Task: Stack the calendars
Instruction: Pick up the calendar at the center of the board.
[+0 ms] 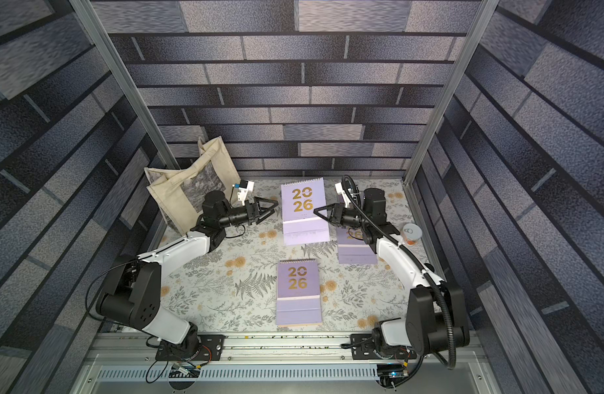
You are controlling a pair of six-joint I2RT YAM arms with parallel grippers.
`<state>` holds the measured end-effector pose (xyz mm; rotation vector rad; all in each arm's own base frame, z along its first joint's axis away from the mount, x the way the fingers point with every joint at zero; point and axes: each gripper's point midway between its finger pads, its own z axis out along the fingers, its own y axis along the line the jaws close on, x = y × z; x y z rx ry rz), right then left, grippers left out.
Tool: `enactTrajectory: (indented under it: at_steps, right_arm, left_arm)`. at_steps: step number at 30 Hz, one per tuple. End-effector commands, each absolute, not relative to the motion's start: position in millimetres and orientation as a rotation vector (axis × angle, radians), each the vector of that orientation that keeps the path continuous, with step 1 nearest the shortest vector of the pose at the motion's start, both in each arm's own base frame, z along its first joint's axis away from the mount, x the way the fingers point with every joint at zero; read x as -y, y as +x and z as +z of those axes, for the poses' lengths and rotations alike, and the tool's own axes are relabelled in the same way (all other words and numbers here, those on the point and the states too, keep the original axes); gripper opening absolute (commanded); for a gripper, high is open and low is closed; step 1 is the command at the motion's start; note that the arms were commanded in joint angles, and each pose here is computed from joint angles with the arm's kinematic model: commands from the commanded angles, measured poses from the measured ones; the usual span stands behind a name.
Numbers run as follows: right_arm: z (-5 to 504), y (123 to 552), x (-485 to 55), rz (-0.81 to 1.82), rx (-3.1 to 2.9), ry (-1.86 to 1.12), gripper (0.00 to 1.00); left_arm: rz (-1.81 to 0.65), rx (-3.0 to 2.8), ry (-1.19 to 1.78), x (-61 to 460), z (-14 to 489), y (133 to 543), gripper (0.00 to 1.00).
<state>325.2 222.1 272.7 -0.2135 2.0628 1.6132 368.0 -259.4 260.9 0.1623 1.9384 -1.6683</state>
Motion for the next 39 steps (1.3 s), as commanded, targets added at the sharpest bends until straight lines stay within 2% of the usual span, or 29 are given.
enactTrajectory:
  at_steps: [1, 6, 12, 18, 21, 24, 28, 31, 33, 35, 36, 37, 39]
  right_arm:
    - [284.6, 312.6, -229.6, 1.623, -2.017, -0.276, 0.0]
    - [270.2, 306.6, -234.9, 1.631, -2.043, -0.27, 0.0]
    - [262.7, 306.7, -235.3, 1.619, -2.058, -0.269, 0.0]
    - [252.8, 312.7, -235.6, 1.6, -2.072, -0.26, 0.0]
    - [251.9, 314.7, -236.7, 1.607, -2.075, -0.261, 0.0]
    - [251.4, 316.0, -237.3, 1.606, -2.076, -0.263, 0.0]
    - [248.5, 318.2, -237.6, 1.606, -2.082, -0.258, 0.0]
    - [244.4, 319.7, -238.2, 1.608, -2.092, -0.251, 0.0]
    - [240.9, 321.3, -238.6, 1.611, -2.1, -0.247, 0.0]
    - [237.3, 322.4, -239.1, 1.612, -2.112, -0.242, 0.0]
    - [235.7, 322.3, -239.3, 1.615, -2.121, -0.242, 0.05]
    - [234.1, 322.3, -239.7, 1.615, -2.134, -0.245, 0.21]
    - [230.0, 320.6, -241.1, 1.621, -2.168, -0.259, 0.61]
  left_arm:
    - [-1.736, -1.888, 0.21, 273.0, 264.0, 368.2, 1.0]
    - [-1.844, -1.813, 0.224, 282.2, 274.3, 367.6, 0.97]
    - [-1.834, -1.822, 0.229, 281.7, 272.7, 361.5, 0.78]
    - [-1.822, -1.829, 0.209, 277.7, 269.9, 356.4, 0.55]
    - [-1.828, -1.83, 0.209, 280.1, 268.3, 353.2, 0.5]
    - [-1.842, -1.834, 0.211, 285.2, 266.2, 351.5, 0.39]
    - [-1.872, -1.823, 0.219, 290.2, 268.6, 348.2, 0.34]
    - [-1.866, -1.824, 0.207, 290.0, 266.8, 349.0, 0.19]
    - [-1.869, -1.825, 0.207, 290.9, 266.4, 348.6, 0.0]
    - [-1.876, -1.828, 0.209, 291.4, 266.0, 348.1, 0.0]
    - [-1.88, -1.828, 0.22, 291.8, 266.6, 347.4, 0.0]
    - [-1.887, -1.828, 0.237, 292.1, 268.5, 346.1, 0.0]
    - [-1.895, -1.838, 0.26, 291.3, 270.0, 343.7, 0.0]
